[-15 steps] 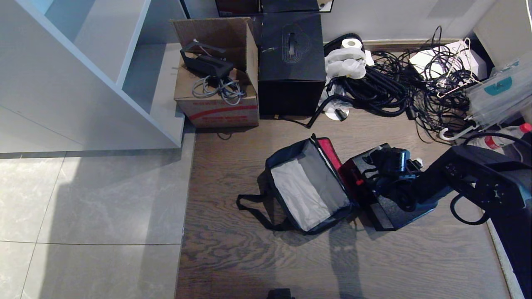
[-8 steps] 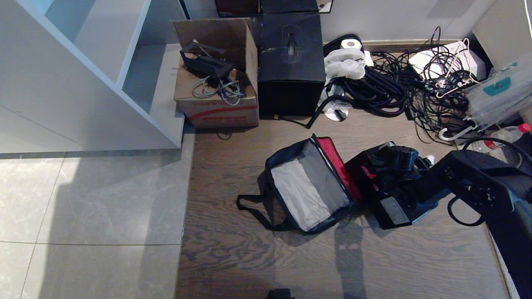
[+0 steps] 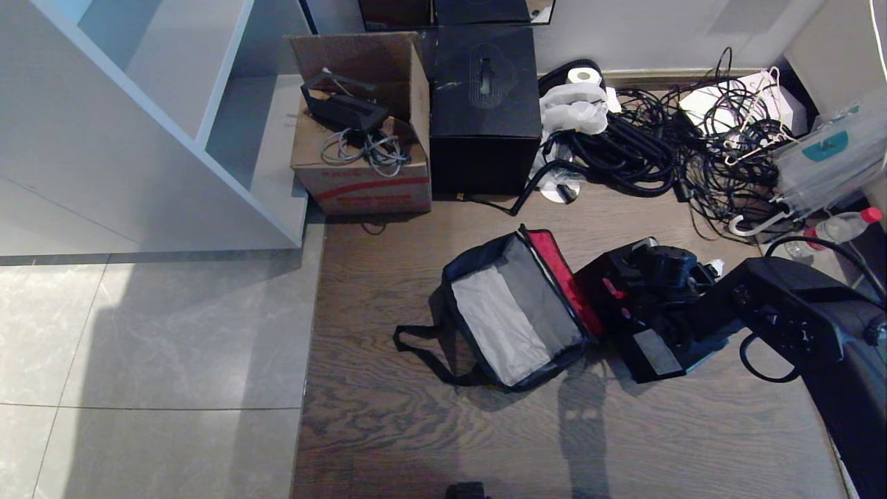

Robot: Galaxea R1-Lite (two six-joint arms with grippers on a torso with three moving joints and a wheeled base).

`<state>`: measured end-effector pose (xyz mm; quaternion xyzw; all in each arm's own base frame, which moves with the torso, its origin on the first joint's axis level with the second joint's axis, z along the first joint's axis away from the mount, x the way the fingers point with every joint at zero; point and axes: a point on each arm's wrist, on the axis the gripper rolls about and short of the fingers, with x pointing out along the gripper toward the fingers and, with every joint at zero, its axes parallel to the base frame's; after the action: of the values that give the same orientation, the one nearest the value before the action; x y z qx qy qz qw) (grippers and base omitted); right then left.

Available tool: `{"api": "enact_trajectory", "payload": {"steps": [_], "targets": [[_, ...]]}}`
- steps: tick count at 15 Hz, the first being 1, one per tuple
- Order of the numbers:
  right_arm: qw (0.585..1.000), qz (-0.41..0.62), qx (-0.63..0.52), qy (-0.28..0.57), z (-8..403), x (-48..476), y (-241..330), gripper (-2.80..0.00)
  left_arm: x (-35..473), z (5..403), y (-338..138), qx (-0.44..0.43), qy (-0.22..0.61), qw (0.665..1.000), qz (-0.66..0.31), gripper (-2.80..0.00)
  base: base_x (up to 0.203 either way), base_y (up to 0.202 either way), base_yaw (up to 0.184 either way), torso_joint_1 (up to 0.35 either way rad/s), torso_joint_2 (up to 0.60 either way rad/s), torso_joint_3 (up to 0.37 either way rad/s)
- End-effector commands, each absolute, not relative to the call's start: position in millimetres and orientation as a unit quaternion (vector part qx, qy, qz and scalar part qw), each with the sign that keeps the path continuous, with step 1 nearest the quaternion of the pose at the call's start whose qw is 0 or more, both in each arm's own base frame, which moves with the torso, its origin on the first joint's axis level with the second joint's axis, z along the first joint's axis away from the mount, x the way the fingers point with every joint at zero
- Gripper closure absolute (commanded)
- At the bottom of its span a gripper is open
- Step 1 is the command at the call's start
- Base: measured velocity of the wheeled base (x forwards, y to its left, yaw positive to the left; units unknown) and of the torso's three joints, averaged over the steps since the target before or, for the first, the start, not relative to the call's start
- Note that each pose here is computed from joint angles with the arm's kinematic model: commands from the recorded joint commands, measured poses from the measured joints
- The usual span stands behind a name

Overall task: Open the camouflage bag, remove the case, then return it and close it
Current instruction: Grip the handle again

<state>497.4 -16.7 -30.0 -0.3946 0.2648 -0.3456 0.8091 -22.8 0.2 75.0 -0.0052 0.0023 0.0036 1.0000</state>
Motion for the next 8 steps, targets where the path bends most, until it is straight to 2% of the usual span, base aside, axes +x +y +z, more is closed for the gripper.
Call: {"api": "enact_trajectory", "payload": {"steps": [1,8], "targets": [[0.803,-0.345,-0.399,0.276,-40.5,495.5,-16.7,0.00,-22.8,75.0,0.2,-0.005,0.002,1.000,0.004,0.00,0.000,0.000,0.000,0.000,0.00,0.000],[0.811,-0.352,-0.390,0.257,-33.1,496.4,-14.0,0.00,-22.8,75.0,0.3,-0.005,0.002,1.000,0.004,0.00,0.000,0.000,0.000,0.000,0.00,0.000]]}}
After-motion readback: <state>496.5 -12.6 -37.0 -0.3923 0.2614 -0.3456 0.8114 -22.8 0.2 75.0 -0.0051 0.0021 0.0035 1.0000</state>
